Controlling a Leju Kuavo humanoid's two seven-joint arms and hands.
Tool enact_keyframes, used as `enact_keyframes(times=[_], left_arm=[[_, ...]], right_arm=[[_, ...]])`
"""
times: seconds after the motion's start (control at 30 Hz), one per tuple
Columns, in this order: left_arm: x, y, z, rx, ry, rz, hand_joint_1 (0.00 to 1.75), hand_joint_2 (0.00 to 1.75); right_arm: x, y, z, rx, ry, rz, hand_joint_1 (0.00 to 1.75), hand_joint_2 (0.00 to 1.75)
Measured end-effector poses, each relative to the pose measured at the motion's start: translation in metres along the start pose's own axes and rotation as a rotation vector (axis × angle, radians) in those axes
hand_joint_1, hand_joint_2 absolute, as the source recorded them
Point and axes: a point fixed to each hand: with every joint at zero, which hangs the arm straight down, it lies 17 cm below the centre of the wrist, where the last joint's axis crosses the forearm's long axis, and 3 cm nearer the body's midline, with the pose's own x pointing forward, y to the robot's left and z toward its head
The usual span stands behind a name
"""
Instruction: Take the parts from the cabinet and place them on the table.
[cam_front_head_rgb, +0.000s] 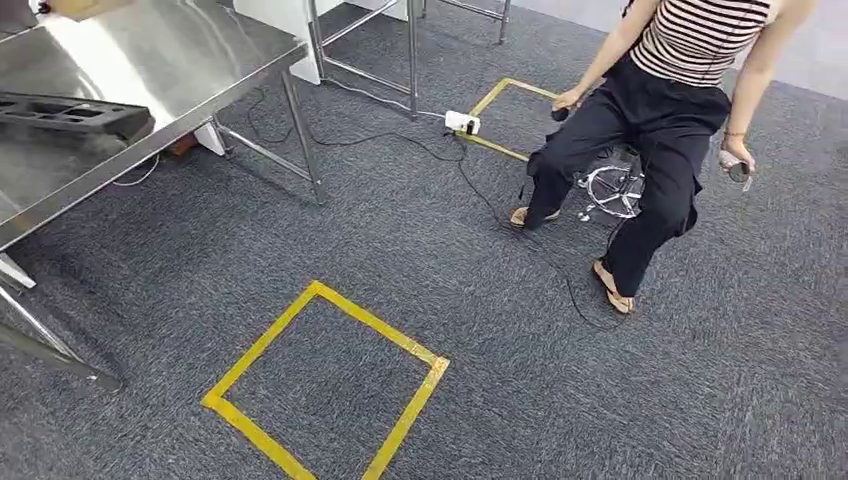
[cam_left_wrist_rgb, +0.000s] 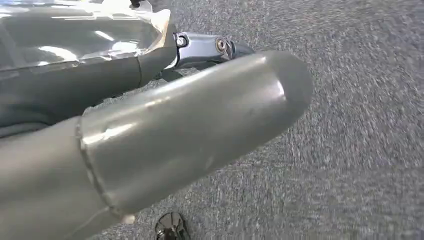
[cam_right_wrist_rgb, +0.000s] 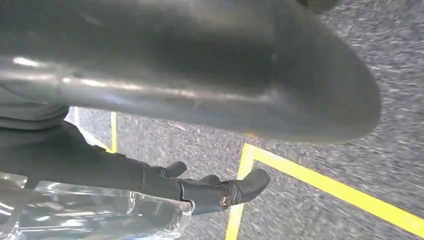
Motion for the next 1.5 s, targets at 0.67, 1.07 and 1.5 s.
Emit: enact_keyframes(times=[0.67, 1.07, 1.5], left_arm=[[-0.001, -0.008, 0.004, -0.039, -0.006, 0.003, 0.00, 0.00], [-0.005, -0.009, 0.004, -0.044, 0.000, 0.000, 0.00, 0.00], [-0.004, -0.017, 0.008, -0.089, -0.022, -0.021, 0.00, 0.00]], right_arm=[[-0.013, 0.004, 0.001, 0.006, 0.023, -0.001, 0.00, 0.00], [-0.008, -0.001, 0.000, -0.001, 0.013, -0.004, 0.00, 0.00], [-0.019, -0.006, -0.003, -0.007, 0.067, -0.044, 0.00, 0.00]])
